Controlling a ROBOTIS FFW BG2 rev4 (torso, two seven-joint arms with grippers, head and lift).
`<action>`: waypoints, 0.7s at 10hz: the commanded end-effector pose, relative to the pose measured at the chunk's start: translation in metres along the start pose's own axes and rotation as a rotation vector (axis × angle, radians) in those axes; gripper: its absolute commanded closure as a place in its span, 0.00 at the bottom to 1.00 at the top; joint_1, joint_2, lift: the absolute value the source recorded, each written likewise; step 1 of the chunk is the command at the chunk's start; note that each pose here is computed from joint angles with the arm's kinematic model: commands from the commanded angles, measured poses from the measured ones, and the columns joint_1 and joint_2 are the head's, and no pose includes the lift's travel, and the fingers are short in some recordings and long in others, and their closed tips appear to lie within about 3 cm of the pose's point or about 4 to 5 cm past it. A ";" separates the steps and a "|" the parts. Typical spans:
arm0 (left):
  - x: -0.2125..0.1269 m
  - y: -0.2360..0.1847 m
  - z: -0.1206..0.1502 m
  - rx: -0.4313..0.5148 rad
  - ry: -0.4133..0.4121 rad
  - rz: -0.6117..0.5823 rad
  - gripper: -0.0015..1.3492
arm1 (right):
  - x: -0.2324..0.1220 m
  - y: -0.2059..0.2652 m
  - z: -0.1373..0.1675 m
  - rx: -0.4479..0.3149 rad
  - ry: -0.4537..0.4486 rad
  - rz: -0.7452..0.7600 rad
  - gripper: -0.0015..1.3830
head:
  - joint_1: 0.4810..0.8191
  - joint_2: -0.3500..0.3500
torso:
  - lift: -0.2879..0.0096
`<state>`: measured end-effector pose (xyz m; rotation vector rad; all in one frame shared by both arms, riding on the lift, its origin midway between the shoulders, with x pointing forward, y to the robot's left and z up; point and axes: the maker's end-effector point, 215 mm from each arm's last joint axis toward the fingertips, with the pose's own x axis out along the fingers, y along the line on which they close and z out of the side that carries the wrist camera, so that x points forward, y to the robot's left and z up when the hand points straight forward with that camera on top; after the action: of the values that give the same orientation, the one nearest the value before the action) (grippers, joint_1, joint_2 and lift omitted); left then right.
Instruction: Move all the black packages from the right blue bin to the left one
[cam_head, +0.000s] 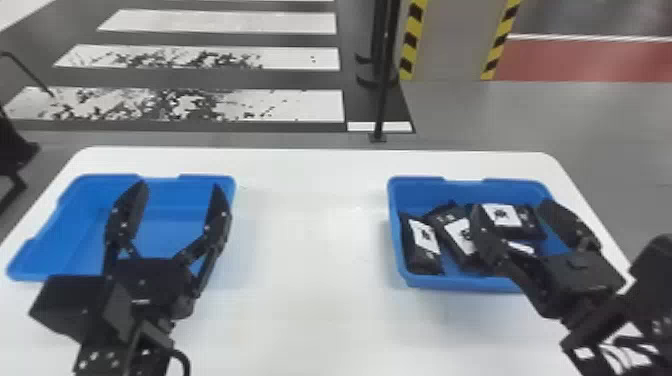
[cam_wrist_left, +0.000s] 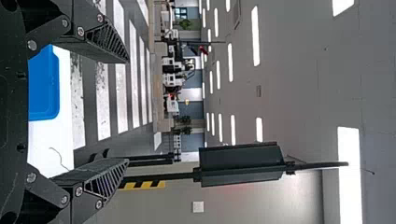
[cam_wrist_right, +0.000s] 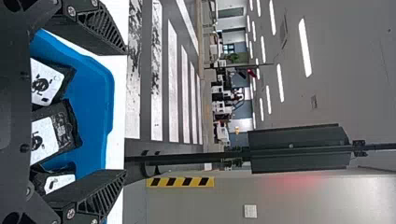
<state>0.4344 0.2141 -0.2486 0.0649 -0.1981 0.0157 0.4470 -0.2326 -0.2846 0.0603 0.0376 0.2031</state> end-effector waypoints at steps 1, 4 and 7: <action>0.001 0.000 0.002 0.000 -0.008 0.000 0.24 | 0.001 0.000 0.001 0.000 -0.003 0.001 0.09 | 0.63 0.47 | 0.36; 0.002 0.000 0.003 0.000 -0.008 0.000 0.25 | 0.001 0.000 0.003 -0.002 -0.005 0.001 0.09 | 0.63 0.47 | 0.36; 0.001 0.000 0.002 0.000 -0.008 0.000 0.25 | 0.004 0.003 -0.014 0.023 0.072 0.012 0.09 | 0.63 0.47 | 0.36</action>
<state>0.4353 0.2139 -0.2456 0.0651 -0.2065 0.0155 0.4496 -0.2297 -0.2922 0.0695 0.0810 0.2118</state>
